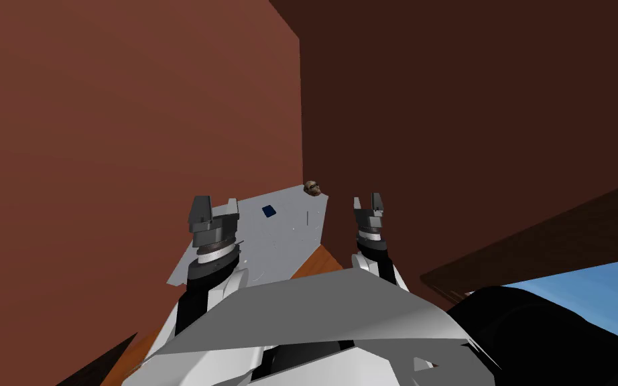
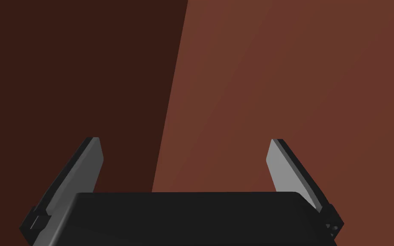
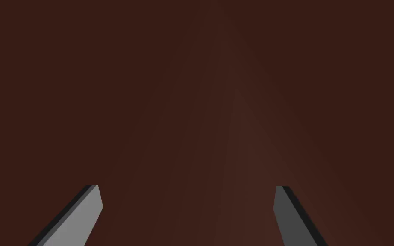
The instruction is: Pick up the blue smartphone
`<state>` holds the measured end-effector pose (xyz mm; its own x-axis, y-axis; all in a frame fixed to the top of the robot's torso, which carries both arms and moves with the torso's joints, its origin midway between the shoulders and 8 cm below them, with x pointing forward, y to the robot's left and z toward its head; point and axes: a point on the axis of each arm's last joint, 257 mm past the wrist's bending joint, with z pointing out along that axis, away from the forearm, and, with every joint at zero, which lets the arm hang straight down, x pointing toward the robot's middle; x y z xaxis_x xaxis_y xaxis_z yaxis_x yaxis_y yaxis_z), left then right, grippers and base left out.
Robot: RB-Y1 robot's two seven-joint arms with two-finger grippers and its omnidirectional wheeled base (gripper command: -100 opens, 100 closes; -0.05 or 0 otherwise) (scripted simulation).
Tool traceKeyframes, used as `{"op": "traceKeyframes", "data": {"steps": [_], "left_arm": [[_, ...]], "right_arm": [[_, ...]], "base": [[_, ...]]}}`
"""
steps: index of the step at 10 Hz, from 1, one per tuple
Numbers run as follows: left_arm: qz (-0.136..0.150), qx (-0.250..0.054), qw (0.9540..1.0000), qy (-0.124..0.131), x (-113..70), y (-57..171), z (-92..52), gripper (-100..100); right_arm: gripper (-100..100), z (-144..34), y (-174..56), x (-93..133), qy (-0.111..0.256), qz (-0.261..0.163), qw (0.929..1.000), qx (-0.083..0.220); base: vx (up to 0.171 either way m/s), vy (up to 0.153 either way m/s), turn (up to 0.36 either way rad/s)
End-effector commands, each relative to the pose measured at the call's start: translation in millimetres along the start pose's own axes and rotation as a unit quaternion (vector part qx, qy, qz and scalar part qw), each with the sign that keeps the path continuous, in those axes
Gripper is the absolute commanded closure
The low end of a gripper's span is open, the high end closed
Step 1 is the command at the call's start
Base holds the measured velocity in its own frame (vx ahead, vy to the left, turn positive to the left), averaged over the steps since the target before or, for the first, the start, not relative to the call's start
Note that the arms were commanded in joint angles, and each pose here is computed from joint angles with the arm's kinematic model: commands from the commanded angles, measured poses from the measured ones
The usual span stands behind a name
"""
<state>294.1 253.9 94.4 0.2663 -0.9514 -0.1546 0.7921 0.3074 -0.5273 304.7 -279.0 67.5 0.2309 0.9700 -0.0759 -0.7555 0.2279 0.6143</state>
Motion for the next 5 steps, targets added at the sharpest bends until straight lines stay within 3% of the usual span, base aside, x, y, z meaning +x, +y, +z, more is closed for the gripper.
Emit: {"op": "traceKeyframes", "data": {"steps": [1,5], "left_arm": [[0.000,-0.003,0.9999,0.013,1.5,2,1.7,-100],[-0.006,-0.023,0.9987,0.046,-1.1,13,12.6,-100]], "right_arm": [[0,0.0,0,0,0.000,0.000,1.0000,0.000],[0,0.0,0,0,0.000,0.000,1.0000,0.000]], "base": [[-0.024,0.014,-0.043],[-0.076,0.042,-0.090]]}}
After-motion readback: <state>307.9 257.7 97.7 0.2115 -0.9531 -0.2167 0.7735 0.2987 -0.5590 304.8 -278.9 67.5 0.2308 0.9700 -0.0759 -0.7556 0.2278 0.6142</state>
